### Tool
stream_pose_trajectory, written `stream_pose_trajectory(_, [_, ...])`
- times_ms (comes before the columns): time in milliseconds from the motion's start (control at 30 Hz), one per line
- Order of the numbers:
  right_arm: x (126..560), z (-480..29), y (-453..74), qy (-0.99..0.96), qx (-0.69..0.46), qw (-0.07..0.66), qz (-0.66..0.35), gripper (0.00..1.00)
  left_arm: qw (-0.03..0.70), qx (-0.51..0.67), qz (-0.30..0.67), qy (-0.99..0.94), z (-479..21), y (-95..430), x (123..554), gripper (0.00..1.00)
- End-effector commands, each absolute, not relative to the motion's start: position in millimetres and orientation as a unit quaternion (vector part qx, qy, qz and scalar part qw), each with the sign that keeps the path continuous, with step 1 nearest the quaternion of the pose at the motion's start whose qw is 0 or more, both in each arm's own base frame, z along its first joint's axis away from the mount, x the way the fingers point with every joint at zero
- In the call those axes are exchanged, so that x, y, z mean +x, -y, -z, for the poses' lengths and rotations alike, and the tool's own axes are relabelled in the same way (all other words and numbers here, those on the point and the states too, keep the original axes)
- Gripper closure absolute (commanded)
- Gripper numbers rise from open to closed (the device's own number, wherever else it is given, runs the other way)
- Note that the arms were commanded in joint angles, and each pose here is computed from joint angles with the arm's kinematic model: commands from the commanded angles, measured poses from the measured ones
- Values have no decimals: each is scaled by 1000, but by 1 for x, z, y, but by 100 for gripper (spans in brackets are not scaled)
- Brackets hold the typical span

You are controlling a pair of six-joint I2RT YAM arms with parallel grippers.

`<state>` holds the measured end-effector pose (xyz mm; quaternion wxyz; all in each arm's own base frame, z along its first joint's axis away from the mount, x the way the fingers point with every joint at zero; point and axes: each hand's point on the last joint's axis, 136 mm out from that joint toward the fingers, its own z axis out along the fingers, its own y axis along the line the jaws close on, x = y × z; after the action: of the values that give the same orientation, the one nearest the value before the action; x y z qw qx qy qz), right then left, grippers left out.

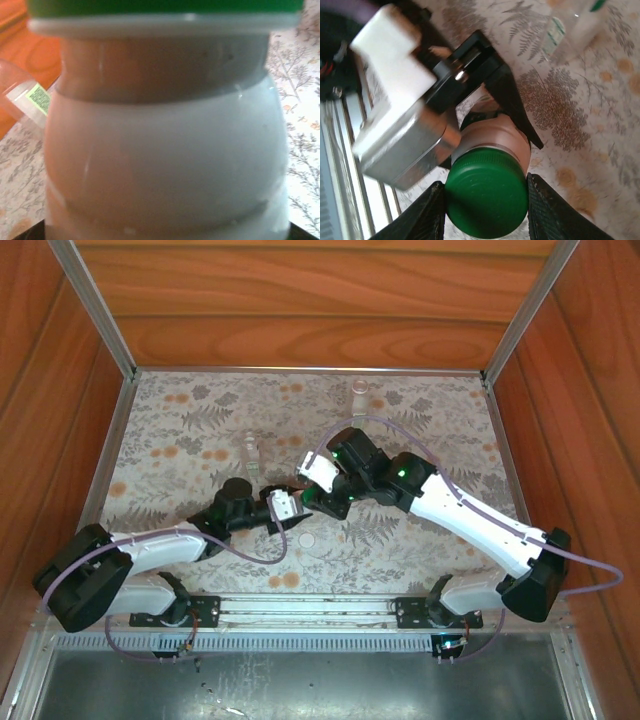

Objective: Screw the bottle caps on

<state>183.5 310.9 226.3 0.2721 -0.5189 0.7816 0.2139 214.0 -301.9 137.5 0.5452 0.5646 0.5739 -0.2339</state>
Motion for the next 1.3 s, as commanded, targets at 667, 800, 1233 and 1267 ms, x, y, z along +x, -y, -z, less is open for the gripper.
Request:
stream_pose_trajectory(667, [181, -269, -305, -799, -418, 318, -293, 37, 563, 577, 213, -552, -143, 303, 217, 44])
stream_pose_trajectory(800, [157, -267, -296, -700, -569, 343, -261, 32, 558, 583, 231, -543, -145, 303, 209, 44])
stream_pose_trajectory(1233, [160, -249, -302, -559, -740, 332, -170, 30, 547, 591, 258, -534, -145, 306, 197, 44])
stream_pose_trajectory(1267, [160, -247, -304, -560, -740, 329, -174, 31, 548, 591, 258, -533, -146, 306, 198, 44])
